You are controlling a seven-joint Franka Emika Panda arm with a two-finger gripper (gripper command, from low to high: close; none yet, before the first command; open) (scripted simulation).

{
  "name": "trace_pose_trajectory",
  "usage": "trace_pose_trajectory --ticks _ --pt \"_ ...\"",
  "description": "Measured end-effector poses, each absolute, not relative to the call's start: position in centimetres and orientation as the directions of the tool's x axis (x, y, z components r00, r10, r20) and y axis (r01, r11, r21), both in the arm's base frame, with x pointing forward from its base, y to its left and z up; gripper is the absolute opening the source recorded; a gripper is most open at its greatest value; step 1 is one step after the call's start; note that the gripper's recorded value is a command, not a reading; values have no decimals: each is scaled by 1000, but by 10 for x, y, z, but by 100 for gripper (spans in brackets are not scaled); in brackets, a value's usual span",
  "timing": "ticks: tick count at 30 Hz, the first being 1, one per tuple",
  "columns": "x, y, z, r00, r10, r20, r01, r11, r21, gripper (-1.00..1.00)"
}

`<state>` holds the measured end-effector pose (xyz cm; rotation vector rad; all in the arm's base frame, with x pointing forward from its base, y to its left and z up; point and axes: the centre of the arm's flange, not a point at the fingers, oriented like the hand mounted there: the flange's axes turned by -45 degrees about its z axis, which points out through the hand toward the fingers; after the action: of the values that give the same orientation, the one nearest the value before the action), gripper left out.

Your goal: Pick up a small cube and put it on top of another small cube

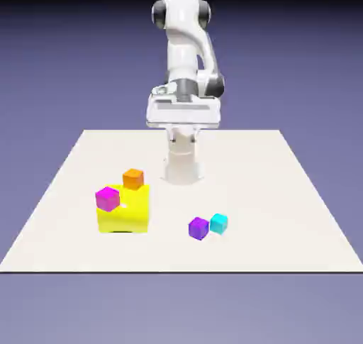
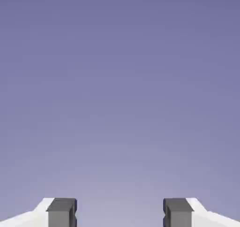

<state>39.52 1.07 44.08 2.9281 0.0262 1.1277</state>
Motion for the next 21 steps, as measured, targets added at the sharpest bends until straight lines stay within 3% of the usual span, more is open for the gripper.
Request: trace_pose_trajectory --ticks 9,17,21 --pt "410 55 302 926 -281 252 -269 -960 -82 0" --pt "378 107 195 838 -518 -174 -527 -850 -11 0" --pt "374 113 170 821 -533 -204 -545 -838 -3 0"
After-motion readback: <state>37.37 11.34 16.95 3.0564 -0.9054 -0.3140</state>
